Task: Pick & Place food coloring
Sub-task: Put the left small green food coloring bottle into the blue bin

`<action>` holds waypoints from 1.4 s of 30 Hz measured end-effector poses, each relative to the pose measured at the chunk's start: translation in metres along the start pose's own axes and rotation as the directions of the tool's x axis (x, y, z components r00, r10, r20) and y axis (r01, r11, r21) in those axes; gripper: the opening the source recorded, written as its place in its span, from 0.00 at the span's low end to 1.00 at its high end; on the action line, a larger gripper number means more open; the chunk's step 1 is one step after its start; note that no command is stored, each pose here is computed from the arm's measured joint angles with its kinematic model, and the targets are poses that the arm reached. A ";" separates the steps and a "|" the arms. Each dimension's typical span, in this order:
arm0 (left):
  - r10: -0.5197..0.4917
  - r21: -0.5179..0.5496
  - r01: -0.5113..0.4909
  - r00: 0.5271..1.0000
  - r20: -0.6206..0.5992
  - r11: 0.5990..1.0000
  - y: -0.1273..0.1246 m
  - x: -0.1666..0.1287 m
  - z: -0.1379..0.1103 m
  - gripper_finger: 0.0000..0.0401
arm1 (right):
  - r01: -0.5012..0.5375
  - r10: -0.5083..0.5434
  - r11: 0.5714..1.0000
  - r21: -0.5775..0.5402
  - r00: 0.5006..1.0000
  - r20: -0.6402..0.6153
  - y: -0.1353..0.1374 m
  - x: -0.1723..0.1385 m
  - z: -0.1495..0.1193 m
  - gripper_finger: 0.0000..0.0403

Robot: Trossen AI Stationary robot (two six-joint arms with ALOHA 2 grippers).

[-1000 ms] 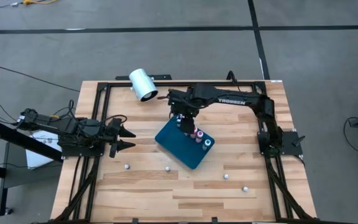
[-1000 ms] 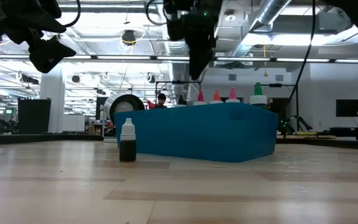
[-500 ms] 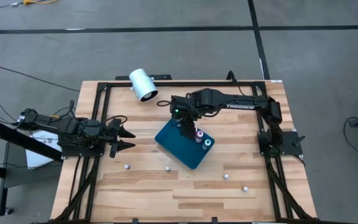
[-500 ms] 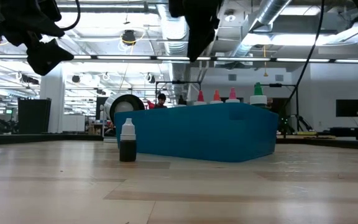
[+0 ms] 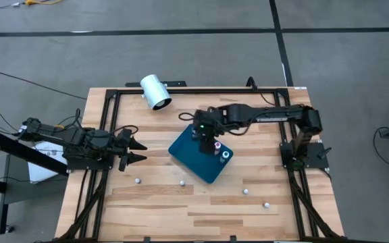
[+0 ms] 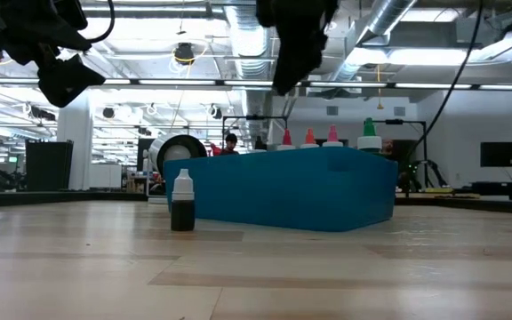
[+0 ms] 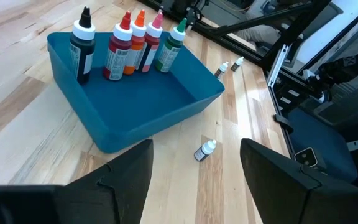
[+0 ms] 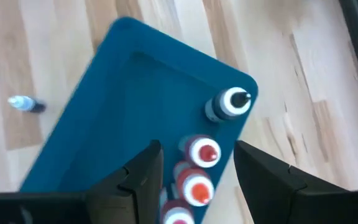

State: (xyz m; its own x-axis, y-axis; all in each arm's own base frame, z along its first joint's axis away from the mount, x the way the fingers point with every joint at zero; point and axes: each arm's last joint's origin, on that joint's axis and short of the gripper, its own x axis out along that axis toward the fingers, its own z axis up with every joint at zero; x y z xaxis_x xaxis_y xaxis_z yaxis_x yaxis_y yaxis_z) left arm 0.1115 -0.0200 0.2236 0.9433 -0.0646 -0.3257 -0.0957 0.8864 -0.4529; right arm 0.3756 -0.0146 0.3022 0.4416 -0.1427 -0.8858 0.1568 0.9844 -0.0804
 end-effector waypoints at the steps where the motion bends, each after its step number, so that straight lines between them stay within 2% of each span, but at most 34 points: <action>1: 0.001 0.000 -0.001 1.000 -0.001 1.000 0.000 0.000 0.000 0.58 | -0.004 0.003 1.000 0.005 1.000 0.021 0.001 -0.003 -0.003 0.46; 14: -0.003 0.002 0.003 1.000 0.007 1.000 0.000 0.000 0.001 0.58 | 0.007 -0.020 0.996 0.086 0.987 0.159 0.000 -0.042 -0.076 0.46; 19: -0.007 0.001 0.007 1.000 0.013 1.000 -0.001 0.000 0.001 0.58 | -0.025 -0.004 0.994 0.105 0.964 0.267 -0.002 -0.059 -0.102 0.46; 28: -0.055 -0.003 0.056 0.998 0.021 0.998 -0.003 0.000 0.003 0.58 | -0.083 0.028 0.987 0.134 0.929 0.369 -0.007 -0.079 -0.157 0.45; 38: -0.084 0.001 0.084 0.995 0.050 0.996 -0.005 0.000 0.006 0.58 | -0.205 0.120 0.973 0.109 0.847 0.518 -0.003 -0.095 -0.208 0.45; 42: -0.084 0.000 0.084 0.995 0.050 0.996 -0.005 0.000 0.006 0.58 | -0.248 0.167 0.966 0.067 0.805 0.570 0.000 -0.095 -0.225 0.46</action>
State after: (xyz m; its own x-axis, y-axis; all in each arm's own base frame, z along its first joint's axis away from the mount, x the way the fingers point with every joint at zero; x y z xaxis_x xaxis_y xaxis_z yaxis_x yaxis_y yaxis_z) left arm 0.1137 -0.0219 0.2316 0.9627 -0.1157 -0.2446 -0.0162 0.8777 -0.4789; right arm 0.1345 0.0221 0.2834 0.8848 -0.0095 -0.4659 0.1013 0.9798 0.1725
